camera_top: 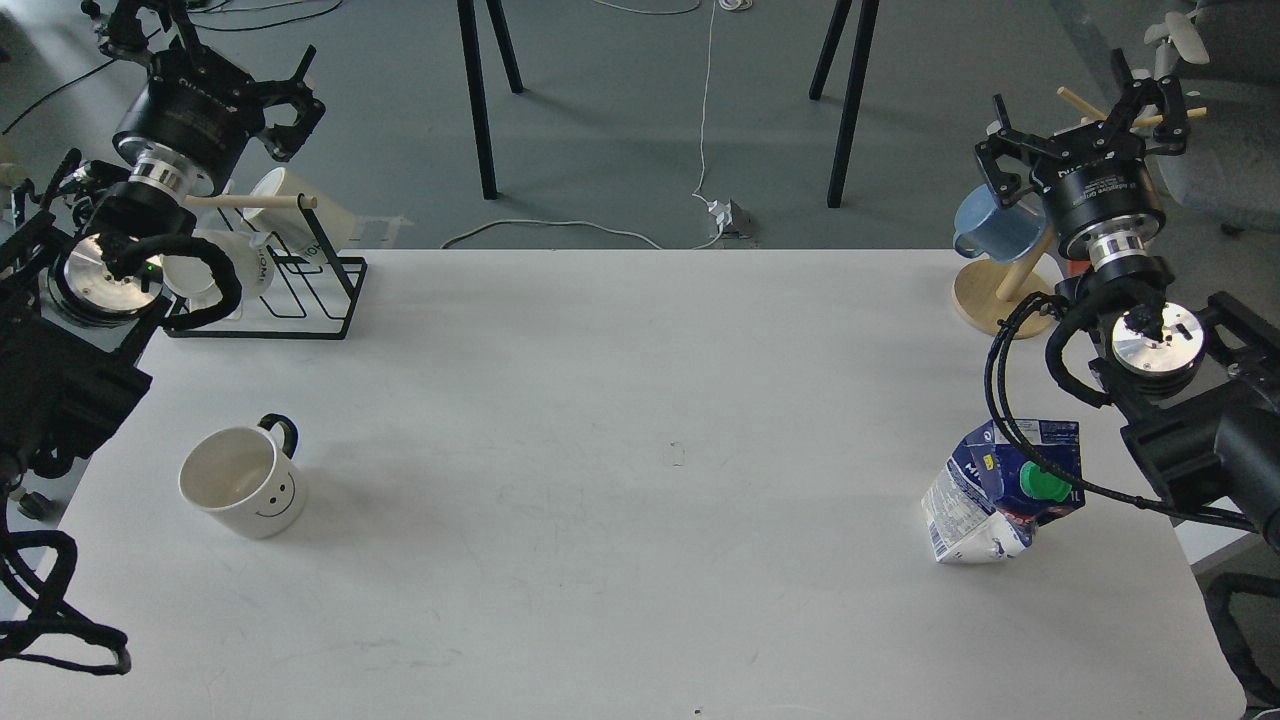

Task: Place cup and milk with both arms
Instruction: 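Lower the left gripper toward the white mug on the table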

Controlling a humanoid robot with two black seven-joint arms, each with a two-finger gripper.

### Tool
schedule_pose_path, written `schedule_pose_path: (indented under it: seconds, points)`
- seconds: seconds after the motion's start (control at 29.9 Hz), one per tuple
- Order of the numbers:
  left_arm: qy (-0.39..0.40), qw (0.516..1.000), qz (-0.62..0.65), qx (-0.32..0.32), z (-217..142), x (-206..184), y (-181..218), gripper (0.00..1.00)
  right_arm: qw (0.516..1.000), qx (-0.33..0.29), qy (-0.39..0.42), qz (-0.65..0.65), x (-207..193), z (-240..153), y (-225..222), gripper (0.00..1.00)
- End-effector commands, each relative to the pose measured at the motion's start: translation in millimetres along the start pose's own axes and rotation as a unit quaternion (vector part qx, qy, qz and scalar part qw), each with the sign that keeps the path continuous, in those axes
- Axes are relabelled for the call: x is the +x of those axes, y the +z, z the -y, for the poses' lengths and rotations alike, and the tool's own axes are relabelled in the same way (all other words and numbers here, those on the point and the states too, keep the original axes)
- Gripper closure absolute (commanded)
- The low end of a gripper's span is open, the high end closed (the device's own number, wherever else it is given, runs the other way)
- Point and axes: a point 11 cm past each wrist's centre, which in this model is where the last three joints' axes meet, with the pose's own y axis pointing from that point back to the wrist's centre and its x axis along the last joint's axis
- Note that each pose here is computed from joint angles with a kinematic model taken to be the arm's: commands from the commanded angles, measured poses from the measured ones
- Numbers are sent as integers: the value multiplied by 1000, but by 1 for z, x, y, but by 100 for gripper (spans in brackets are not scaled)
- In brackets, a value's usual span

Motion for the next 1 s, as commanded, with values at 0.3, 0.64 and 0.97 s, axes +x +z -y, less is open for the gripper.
schedule_pose_path:
  seconds: [0.3, 0.64, 0.97]
  points:
    - [9, 1000, 16, 9, -6, 9, 2, 0, 1000, 1, -1, -1, 0, 0, -2, 0]
    - [116, 982, 142, 41, -94, 97, 67, 5, 1000, 1, -7, 1, -4, 0, -3, 0]
    - [99, 888, 435, 114, -148, 116, 131, 29, 1000, -1, -8, 2, -5, 0, -1, 0]
